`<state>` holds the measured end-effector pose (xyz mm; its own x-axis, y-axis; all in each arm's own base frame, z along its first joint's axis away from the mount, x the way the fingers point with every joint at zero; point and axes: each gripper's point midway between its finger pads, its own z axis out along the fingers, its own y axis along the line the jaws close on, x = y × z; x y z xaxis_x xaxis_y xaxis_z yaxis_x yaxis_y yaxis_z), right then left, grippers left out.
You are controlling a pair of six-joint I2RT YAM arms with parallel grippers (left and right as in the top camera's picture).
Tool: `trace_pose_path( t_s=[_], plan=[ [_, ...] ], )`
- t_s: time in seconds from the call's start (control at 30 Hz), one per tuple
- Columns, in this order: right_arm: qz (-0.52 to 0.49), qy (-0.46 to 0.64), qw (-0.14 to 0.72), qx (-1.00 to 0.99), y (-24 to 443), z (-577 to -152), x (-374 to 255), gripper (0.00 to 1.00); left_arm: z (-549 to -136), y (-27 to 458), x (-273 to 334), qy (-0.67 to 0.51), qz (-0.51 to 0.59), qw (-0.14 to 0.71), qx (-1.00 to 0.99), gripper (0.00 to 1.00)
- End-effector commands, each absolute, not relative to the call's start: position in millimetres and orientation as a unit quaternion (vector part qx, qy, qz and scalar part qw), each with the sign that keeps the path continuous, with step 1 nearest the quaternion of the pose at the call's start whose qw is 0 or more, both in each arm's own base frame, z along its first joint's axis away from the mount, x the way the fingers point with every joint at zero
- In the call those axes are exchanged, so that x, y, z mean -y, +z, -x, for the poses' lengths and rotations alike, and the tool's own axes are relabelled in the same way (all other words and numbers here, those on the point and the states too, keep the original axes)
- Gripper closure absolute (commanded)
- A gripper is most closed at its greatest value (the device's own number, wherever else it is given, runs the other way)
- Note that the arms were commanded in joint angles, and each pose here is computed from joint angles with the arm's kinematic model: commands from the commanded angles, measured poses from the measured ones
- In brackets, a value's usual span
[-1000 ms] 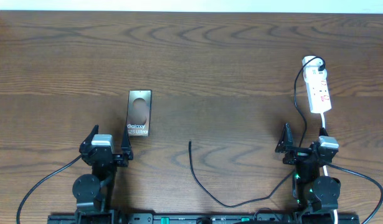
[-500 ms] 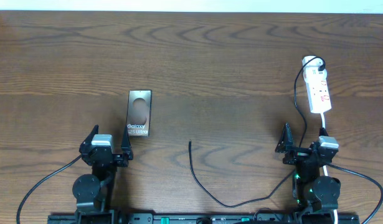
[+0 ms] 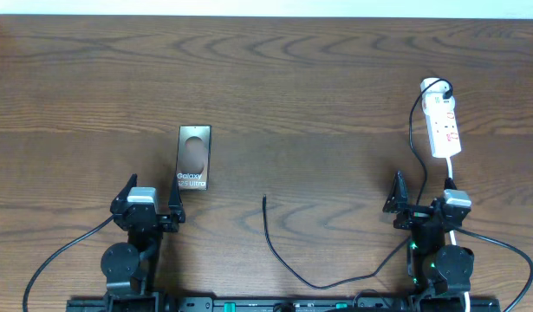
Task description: Plug charger to phone and switch on socket
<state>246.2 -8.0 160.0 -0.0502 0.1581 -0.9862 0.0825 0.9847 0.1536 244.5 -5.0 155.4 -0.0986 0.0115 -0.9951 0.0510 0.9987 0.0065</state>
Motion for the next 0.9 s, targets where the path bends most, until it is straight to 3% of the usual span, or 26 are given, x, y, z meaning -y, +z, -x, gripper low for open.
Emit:
trace_pose_path(
  t_s=[0.0,0.57,0.87],
  plan=[
    [-0.084,0.016,0.683,-0.725,159,-246,12,0.01,-244,141,5,-0.012,-0.023,0.657,-0.754,0.22],
    [-0.084,0.016,0.683,-0.725,159,-246,12,0.01,-260,226,-1,-0.031,0.022,0.662,-0.749,0.22],
    [-0.084,0.016,0.683,-0.725,159,-246,12,0.01,-311,273,6,-0.059,0.020,0.543,-0.838,0.22]
  ],
)
